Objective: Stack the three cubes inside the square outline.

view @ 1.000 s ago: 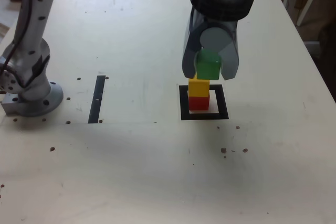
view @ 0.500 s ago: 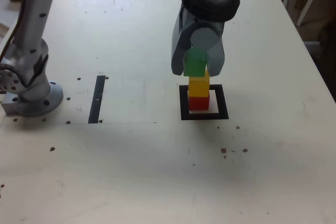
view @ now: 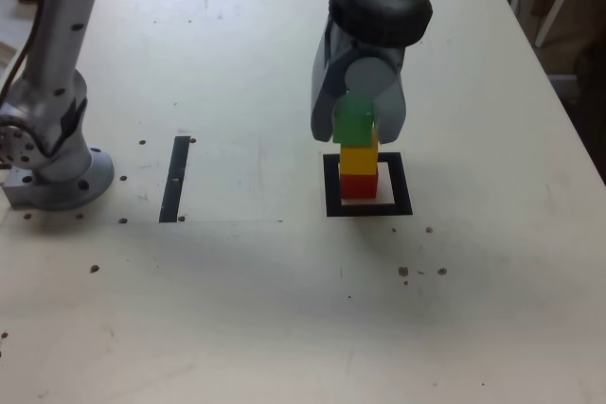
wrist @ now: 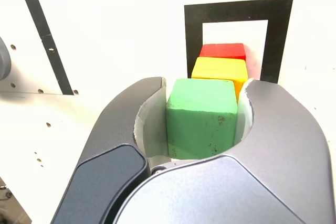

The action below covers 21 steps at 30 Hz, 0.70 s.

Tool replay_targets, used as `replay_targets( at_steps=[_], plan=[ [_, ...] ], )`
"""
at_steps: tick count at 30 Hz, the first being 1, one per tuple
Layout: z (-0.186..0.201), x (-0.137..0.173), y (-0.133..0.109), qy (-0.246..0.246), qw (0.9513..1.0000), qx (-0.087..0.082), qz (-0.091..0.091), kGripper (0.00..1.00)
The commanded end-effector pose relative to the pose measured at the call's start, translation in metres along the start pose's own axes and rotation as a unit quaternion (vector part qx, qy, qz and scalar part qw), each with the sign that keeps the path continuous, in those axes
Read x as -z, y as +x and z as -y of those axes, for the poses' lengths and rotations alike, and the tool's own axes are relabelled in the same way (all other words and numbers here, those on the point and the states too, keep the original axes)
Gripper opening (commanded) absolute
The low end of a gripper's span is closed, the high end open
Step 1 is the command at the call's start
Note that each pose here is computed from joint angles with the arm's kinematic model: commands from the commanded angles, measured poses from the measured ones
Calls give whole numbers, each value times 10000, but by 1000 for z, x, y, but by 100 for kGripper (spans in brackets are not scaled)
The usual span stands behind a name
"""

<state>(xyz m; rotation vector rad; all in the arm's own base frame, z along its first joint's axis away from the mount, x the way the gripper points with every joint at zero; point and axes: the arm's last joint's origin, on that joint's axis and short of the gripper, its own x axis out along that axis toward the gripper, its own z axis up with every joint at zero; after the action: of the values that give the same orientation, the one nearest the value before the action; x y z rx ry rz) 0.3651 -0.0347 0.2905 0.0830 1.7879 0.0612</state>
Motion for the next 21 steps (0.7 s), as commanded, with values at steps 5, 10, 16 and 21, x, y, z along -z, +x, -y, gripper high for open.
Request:
replay_targets(
  at_steps=[5, 10, 16, 21],
  plan=[
    [-4, 0, 6, -8, 10000, 71, 37, 99],
    [-5, 1, 3, -22, 9999, 54, 142, 100],
    [-7, 8, -4, -38, 9996, -17, 281, 100],
    [-10, 25, -13, -85, 9992, -78, 381, 100]
  ],
)
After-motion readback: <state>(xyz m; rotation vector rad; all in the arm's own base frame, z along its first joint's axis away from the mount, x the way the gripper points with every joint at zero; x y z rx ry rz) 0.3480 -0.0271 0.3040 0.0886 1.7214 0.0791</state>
